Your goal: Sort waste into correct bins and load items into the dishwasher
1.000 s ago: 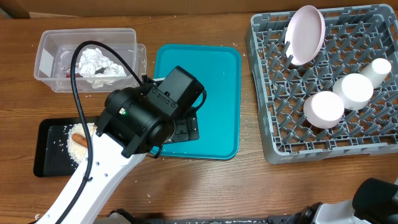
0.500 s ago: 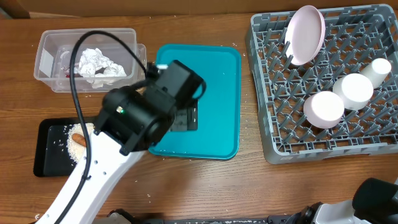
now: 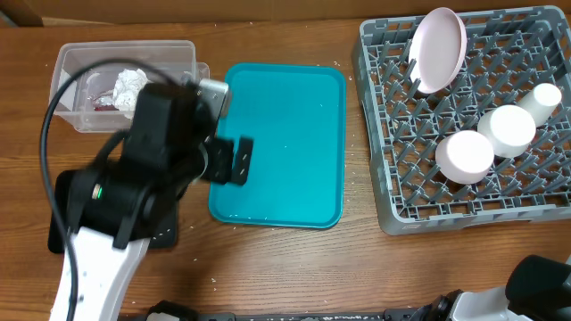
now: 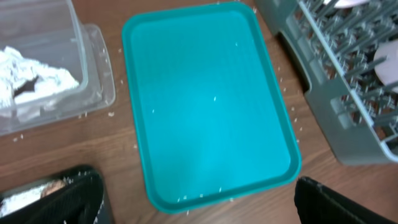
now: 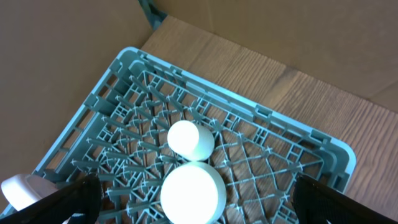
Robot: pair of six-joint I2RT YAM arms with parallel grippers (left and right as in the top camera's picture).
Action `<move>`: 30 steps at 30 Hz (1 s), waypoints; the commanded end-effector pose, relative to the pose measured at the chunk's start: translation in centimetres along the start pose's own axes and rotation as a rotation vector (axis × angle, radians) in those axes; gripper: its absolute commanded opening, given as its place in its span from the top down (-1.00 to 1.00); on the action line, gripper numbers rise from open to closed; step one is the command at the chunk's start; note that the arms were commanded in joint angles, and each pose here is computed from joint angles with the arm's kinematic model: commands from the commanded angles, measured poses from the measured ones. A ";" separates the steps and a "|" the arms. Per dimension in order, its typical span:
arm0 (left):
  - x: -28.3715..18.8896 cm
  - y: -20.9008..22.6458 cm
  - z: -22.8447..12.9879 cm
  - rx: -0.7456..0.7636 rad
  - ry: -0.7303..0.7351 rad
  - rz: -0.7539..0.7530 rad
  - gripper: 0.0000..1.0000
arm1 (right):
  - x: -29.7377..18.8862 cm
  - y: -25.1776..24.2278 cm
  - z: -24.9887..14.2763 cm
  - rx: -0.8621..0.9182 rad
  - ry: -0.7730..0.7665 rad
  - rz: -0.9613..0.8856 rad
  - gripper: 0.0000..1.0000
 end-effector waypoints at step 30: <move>7.2 6.4 -14.9 -0.017 -0.721 0.218 -0.99 | -0.3 0.1 0.2 0.010 -0.012 0.005 -1.00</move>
Point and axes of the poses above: each gripper's point midway between its finger pads, its own x axis out along the fingers, its own y axis along the line the jaws close on, z = x × y, the point moved 4 cm from there along -x, back along the fingers, and after that the axes turned 6 degrees about x, right-handed, at the moved point
